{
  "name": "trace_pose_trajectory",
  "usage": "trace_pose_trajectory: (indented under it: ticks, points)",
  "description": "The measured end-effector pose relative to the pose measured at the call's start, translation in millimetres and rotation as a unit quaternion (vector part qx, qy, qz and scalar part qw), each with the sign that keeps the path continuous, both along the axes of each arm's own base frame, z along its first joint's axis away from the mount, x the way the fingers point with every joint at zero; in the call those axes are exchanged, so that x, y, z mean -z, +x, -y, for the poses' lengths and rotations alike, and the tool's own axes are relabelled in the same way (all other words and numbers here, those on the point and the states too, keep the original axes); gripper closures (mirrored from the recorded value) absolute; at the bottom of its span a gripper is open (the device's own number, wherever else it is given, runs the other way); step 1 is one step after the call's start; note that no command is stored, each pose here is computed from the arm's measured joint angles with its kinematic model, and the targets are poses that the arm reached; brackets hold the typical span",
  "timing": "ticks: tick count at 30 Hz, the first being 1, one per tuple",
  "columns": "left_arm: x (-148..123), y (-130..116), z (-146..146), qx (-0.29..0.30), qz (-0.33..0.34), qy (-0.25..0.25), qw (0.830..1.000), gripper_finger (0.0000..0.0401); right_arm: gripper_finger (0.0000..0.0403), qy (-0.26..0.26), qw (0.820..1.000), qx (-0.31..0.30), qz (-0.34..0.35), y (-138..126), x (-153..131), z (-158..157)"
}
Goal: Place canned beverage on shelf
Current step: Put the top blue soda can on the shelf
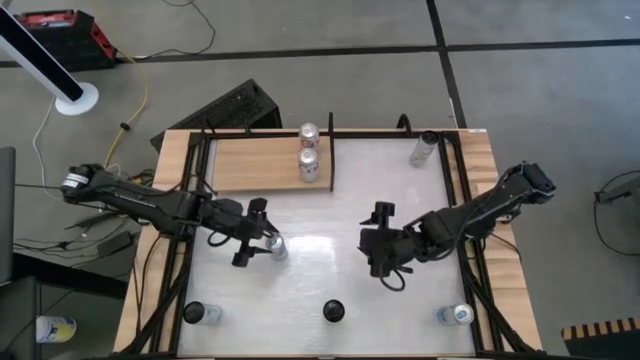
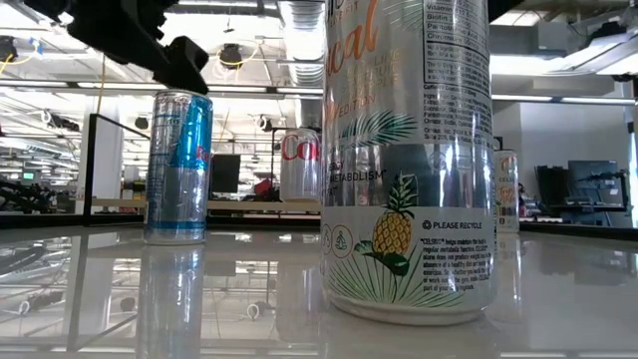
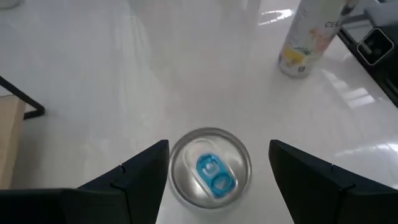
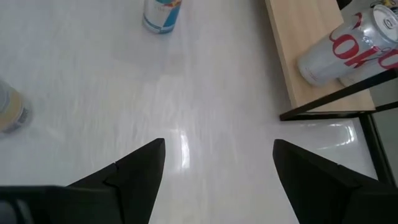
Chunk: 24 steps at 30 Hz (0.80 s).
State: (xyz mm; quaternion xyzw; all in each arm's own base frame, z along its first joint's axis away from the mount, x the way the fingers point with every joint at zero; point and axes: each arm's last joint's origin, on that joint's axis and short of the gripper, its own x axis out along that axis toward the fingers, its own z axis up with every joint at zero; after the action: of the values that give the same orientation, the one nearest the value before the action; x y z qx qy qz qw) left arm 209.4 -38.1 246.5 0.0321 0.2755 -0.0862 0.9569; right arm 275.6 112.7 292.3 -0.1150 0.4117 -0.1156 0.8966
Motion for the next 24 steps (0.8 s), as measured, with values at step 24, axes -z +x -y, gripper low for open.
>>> trace_pose_trajectory:
  ticks: [24]
  points:
    - [24.3, 16.5, 4.2, 0.050, -0.048, 0.042, 0.997, 0.0163, 0.0081, 0.006, 1.000, -0.005, 0.017, 4.5, 1.1, 1.5]
